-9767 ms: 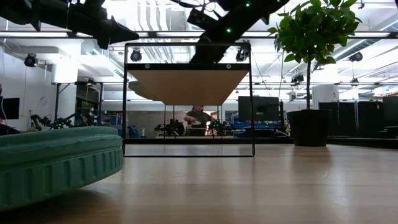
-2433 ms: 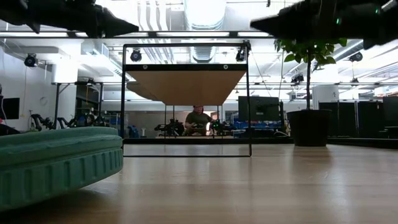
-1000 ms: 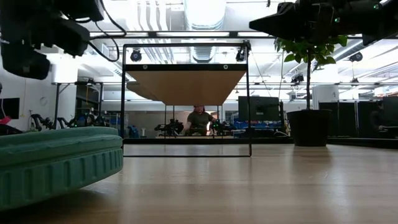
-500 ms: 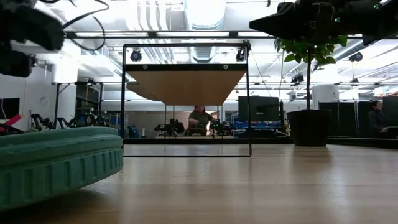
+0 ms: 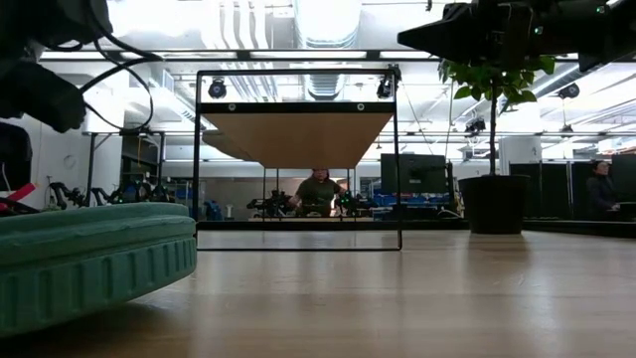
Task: Pick and place slides into the shelf
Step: Put the left blue slide on the shelf
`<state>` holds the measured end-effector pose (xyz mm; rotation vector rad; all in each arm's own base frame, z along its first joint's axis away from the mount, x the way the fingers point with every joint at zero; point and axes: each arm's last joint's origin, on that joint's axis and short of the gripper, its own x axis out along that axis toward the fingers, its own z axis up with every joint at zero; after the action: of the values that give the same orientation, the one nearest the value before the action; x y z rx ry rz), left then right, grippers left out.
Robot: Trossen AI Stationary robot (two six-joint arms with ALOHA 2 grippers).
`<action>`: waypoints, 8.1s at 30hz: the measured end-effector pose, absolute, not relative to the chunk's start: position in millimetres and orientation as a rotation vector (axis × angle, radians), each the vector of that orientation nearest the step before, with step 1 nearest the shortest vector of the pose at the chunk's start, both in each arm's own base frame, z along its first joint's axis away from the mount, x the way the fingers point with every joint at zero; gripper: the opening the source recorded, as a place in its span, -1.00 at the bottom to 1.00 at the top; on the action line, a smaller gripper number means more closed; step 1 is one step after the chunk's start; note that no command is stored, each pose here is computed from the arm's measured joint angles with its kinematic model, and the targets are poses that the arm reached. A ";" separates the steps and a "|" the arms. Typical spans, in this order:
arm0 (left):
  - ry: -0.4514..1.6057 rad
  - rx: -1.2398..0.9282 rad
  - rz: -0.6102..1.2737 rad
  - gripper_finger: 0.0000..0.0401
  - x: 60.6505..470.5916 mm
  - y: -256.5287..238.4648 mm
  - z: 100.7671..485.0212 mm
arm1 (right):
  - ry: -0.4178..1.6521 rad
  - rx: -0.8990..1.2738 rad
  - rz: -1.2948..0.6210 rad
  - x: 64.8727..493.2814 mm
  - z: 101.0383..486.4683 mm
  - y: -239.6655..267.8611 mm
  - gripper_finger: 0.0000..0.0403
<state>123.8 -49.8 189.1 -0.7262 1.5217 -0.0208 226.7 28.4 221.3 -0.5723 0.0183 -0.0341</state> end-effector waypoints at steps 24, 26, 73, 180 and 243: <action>1.551 -0.928 -0.271 -0.13 123.2 -56.6 160.6 | 0.020 -0.580 -0.034 226.7 221.2 28.4 -0.96; 1.568 -0.939 -0.283 -0.13 122.9 -57.0 159.8 | 0.020 -0.582 -0.034 226.7 221.2 28.4 -0.96; 1.591 -0.998 -0.400 -0.99 116.0 -57.4 188.8 | 0.036 -0.586 -0.093 226.6 221.3 26.6 -0.96; -0.052 0.821 0.116 -1.00 178.9 -33.9 366.2 | -0.259 -0.767 -0.233 220.6 288.6 44.3 0.05; -0.127 0.909 0.133 -1.00 197.6 -36.3 357.2 | -0.005 -0.768 -0.254 272.3 328.5 17.5 0.17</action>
<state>197.6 -36.3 357.2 0.9086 -0.1273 0.1328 272.3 17.5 328.5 -0.7676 -0.0049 -0.2538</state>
